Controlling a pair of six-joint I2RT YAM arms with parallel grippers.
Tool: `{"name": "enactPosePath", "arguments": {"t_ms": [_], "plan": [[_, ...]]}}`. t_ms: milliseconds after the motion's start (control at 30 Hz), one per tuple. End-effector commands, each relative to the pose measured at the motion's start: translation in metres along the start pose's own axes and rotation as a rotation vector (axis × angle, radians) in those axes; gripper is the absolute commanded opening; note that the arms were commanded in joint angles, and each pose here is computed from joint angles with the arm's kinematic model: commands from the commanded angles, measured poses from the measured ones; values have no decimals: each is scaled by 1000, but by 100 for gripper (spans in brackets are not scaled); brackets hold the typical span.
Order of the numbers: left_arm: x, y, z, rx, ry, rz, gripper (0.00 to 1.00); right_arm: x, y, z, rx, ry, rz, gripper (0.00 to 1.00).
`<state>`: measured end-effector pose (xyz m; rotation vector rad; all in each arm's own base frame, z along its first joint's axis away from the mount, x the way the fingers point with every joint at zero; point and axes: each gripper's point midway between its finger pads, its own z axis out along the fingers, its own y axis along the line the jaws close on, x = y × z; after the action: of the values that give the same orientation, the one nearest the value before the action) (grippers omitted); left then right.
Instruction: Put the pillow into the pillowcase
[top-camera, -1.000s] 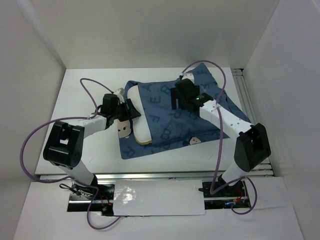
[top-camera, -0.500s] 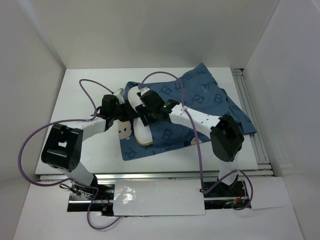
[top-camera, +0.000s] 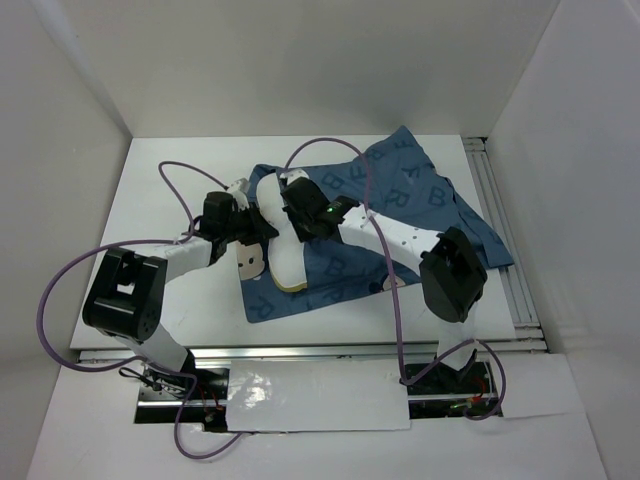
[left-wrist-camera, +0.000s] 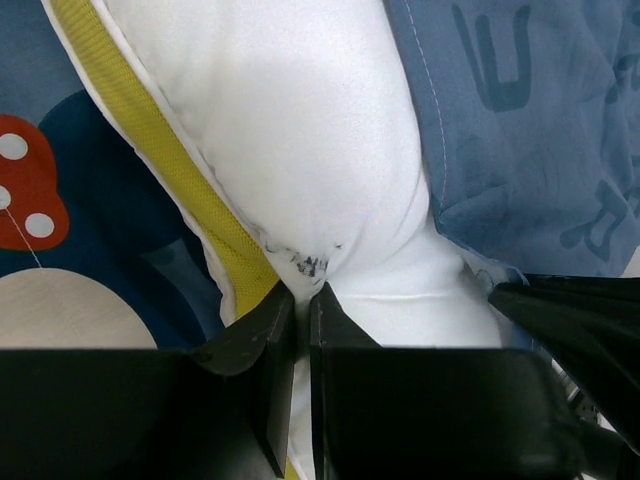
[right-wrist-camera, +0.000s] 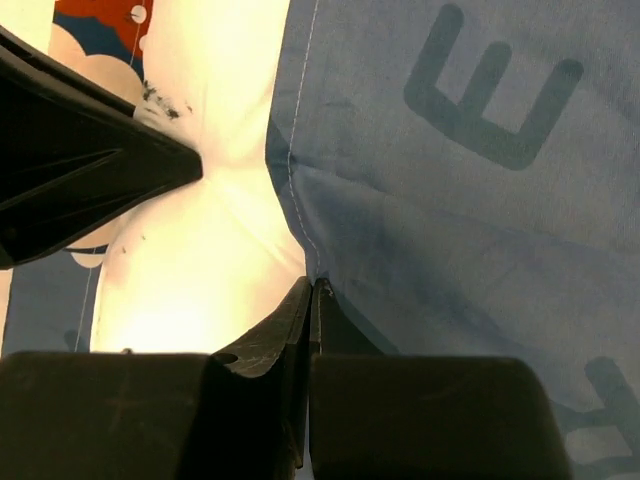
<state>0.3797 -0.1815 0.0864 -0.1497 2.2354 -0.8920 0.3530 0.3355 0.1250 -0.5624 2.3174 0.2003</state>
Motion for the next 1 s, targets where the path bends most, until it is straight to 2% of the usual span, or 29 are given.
{"name": "enactPosePath", "arguments": {"t_ms": [0,133,167,200,233,333,367,467,567,600,700,867,967], "plan": [[3,-13,1,75,5,36,13,-33,-3,-21,0,-91,23,0],[-3,-39,0,182,-1,38,0,-44,52,-52,-285,-115,-35,0],[-3,-45,1,216,1,29,0,-52,66,-60,-336,-138,-42,0],[0,-57,-1,277,5,34,0,-57,73,-66,-376,-147,-53,0],[-8,-85,-7,415,-32,49,0,-61,86,-78,-437,-158,-64,0],[-15,-117,-24,583,-84,31,0,-75,101,-101,-488,-190,-78,0],[-24,-130,-33,648,-127,67,0,-75,103,-110,-513,-191,-81,0],[-40,-154,-36,731,-147,92,0,-90,114,-140,-599,-247,-68,0],[-40,-169,-32,775,-146,85,0,-96,118,-153,-616,-275,-60,0],[-45,-176,-39,812,-182,112,0,-99,115,-156,-604,-288,-56,0],[-41,-183,-35,812,-202,84,0,-104,108,-153,-579,-302,-34,0],[2,-141,10,557,-104,44,0,-98,98,-146,-564,-276,-13,0],[8,-112,23,405,-125,28,0,-82,81,-125,-512,-225,16,0]]}}
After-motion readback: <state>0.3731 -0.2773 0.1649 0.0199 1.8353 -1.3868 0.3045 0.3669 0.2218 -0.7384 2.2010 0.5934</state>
